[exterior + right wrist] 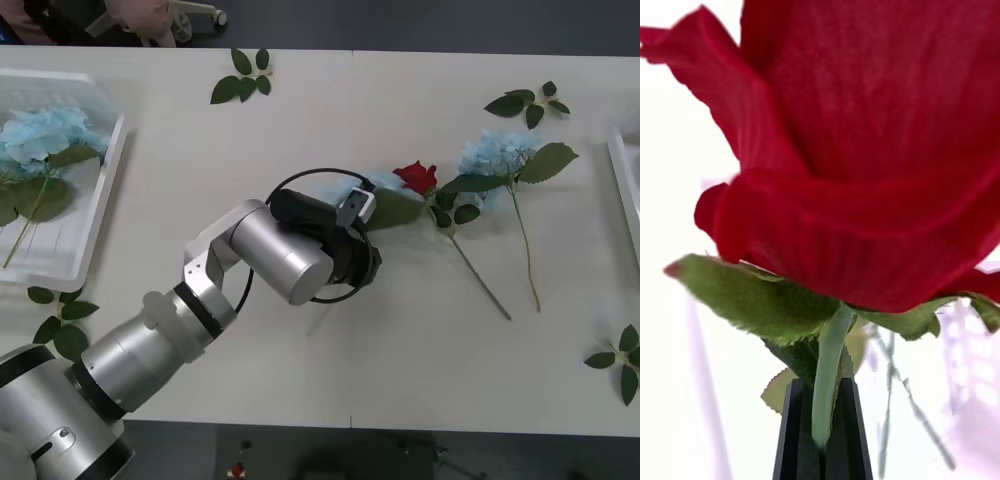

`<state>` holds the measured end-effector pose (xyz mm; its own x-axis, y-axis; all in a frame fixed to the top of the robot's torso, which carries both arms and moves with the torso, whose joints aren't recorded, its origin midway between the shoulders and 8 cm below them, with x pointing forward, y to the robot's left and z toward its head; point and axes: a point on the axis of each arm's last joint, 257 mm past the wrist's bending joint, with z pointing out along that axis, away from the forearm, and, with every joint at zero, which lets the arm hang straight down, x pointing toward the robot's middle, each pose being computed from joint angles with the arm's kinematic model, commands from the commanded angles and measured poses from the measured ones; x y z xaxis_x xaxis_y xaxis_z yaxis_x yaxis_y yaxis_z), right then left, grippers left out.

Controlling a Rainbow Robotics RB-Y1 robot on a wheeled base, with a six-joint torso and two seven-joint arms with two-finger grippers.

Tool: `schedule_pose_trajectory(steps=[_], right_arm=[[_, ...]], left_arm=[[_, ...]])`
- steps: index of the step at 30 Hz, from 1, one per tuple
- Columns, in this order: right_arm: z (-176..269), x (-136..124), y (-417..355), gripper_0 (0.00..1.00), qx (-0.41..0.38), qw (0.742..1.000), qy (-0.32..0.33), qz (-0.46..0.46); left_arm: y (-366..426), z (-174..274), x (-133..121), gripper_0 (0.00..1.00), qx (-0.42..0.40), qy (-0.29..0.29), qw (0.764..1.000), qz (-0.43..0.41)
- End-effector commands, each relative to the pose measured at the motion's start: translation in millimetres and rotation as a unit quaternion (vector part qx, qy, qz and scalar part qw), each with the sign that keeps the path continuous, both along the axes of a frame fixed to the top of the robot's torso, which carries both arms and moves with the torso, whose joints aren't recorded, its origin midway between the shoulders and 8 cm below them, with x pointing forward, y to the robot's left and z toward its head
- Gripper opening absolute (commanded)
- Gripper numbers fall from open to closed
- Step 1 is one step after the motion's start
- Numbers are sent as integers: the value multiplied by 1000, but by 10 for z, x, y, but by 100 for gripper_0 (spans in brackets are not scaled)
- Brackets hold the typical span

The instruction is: Put the red flowers into the right box and the blue flowers into the left box

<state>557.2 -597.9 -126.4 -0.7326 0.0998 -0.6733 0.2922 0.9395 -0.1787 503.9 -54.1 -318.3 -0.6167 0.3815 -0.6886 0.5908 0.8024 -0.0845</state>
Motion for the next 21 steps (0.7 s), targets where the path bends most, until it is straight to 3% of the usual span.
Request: schedule_pose_trajectory(steps=[1,5,8,13,14,16,17,18,21], right_arm=[[0,159,-106,0,-32,999,-17,19],[-182,131,-274,0,-46,999,-13,7],[-285,138,-343,0,-69,997,-12,11],[-349,181,-404,0,-92,995,-23,19],[-336,196,-407,6,-94,995,-27,20],[-330,205,-404,40,-95,995,-28,22],[-328,209,-399,48,-95,995,-29,23],[-328,213,-392,64,-94,995,-29,24],[-351,215,-361,81,-86,996,-30,26]], left_arm=[[334,687,188,0,9,-44,999,6],[880,1186,89,0,52,-49,997,0],[1729,1626,-47,0,139,-65,988,14],[3253,2140,-265,0,306,-72,949,33],[3633,2209,-309,0,339,-62,938,48],[4205,2282,-391,0,383,-41,920,74],[4361,2287,-417,0,396,-34,914,82],[4705,2288,-480,0,424,-19,900,98],[5449,2232,-562,0,493,-11,862,120]])
